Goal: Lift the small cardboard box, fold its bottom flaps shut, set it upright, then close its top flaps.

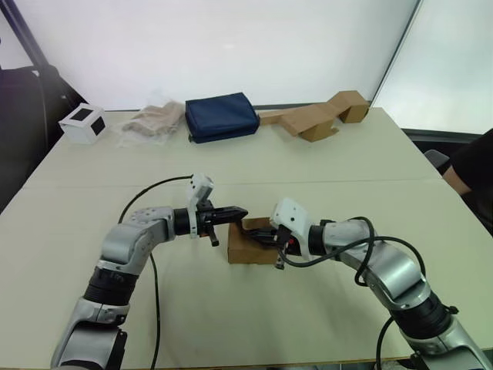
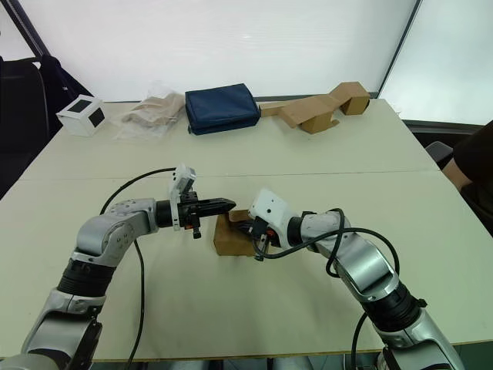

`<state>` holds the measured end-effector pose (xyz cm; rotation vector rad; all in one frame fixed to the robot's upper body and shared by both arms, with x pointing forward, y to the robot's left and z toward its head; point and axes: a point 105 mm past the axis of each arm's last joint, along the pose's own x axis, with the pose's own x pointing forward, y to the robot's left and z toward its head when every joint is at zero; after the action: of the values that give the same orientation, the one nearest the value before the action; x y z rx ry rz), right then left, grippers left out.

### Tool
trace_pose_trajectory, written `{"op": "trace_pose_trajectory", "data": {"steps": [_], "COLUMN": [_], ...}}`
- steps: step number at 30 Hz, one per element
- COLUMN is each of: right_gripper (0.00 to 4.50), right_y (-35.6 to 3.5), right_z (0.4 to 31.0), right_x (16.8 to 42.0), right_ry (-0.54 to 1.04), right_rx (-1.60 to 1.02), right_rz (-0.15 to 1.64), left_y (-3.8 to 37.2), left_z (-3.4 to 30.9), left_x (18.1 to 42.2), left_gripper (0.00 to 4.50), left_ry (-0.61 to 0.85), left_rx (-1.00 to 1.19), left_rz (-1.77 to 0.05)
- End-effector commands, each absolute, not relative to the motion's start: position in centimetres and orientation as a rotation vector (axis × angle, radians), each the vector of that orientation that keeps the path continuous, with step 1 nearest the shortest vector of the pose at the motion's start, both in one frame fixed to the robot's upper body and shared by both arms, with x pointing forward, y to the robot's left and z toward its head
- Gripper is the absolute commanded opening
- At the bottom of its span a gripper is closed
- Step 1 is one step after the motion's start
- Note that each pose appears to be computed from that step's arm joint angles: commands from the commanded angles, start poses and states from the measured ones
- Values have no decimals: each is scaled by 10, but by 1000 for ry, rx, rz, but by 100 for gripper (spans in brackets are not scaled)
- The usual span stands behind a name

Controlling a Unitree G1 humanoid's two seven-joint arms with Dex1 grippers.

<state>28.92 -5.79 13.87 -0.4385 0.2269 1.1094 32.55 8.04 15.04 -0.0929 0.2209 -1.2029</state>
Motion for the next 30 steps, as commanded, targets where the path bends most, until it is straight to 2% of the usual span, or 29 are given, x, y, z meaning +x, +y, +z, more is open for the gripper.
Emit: {"op": "trace_pose_trajectory", "data": {"steps": [1,7,13,30], "right_gripper": [0,0,0,0], "right_y": [-52,-47,-51,-57], "right_z": [147,159,167,151], "right_x": [286,268,263,281], "right_ry": [196,162,150,175], "right_rx": [-444,-385,-359,-501], "right_rz": [1122,1215,1229,1154], "left_y": [76,77,78,80], "left_z": [151,150,150,154], "left_x": [321,322,323,326], "left_gripper": [4,4,4,4], "left_ry": [207,205,201,187], "left_rx": [-52,-49,-50,-79], "left_rz": [-1223,-1213,-1207,-1193]}}
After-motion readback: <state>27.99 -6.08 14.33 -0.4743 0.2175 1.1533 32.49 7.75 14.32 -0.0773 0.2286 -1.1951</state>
